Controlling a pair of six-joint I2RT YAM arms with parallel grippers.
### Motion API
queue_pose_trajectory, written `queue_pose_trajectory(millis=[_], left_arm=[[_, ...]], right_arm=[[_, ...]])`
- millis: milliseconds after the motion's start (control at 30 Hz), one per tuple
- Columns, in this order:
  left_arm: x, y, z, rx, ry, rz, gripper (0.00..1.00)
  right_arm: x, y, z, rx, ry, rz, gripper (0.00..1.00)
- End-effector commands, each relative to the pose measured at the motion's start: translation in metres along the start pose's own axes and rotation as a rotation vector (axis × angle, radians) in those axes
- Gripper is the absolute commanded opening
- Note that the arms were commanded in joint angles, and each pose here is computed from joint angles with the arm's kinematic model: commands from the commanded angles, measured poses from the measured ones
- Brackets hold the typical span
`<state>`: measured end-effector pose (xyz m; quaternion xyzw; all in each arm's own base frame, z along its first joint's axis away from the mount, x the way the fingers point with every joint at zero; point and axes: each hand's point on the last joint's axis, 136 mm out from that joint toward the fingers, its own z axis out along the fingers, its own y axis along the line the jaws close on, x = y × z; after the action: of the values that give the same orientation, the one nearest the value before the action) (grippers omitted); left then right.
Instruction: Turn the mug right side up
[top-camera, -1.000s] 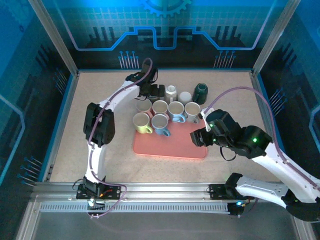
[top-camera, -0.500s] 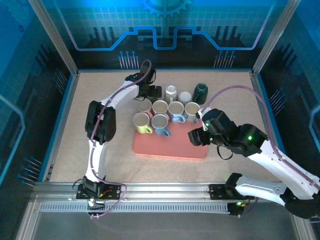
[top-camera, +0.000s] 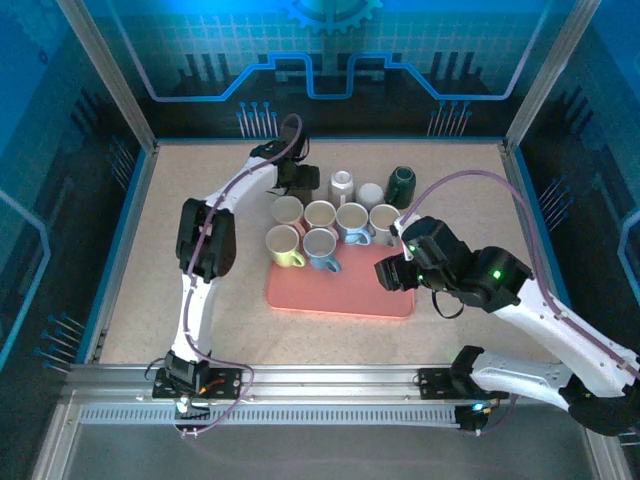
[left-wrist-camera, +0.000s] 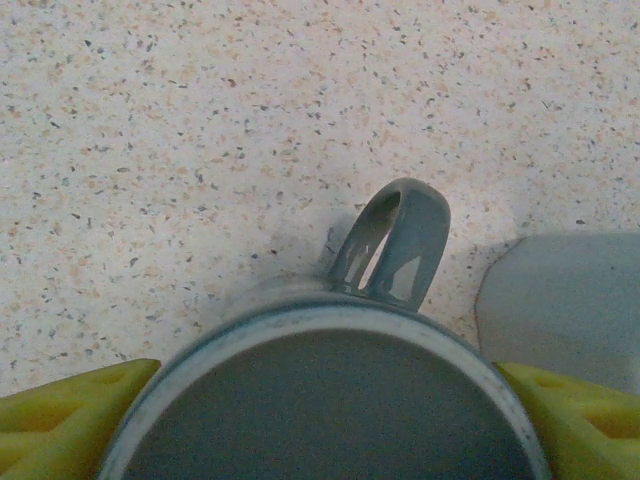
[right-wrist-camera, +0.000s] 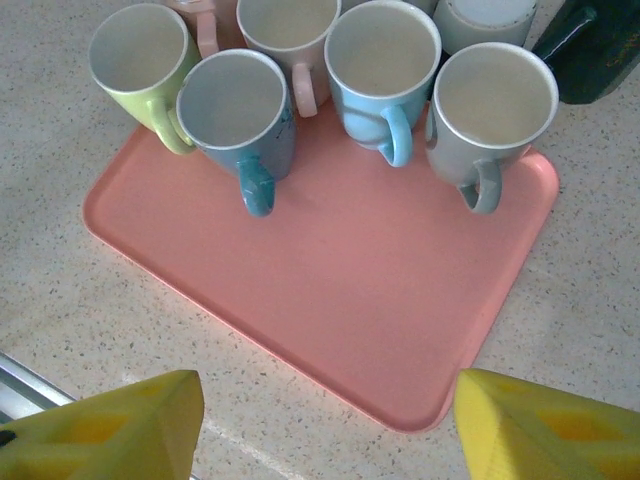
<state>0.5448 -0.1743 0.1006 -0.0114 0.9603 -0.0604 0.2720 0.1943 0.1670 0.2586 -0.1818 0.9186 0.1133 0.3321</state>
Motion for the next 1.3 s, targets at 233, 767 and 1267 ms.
queue_pose_trajectory(millis=[233, 767, 1267], left_arm=[[-0.07, 0.009, -0.126, 0.074, -0.249, -0.088, 0.51], [-0.043, -0.055, -0.357, 0.751, -0.391, -0.263, 0.5], [0.05, -0.091, -0.421, 1.242, -0.084, -0.211, 0.36]], right_arm=[[-0.035, 0.009, -0.022, -0.029, -0.104, -0.035, 0.67], [-0.094, 0.023, -0.073, -0.22, -0.242, -0.021, 0.65], [-0.123, 0.067, -0.129, -0.489, -0.525, -0.362, 0.66]])
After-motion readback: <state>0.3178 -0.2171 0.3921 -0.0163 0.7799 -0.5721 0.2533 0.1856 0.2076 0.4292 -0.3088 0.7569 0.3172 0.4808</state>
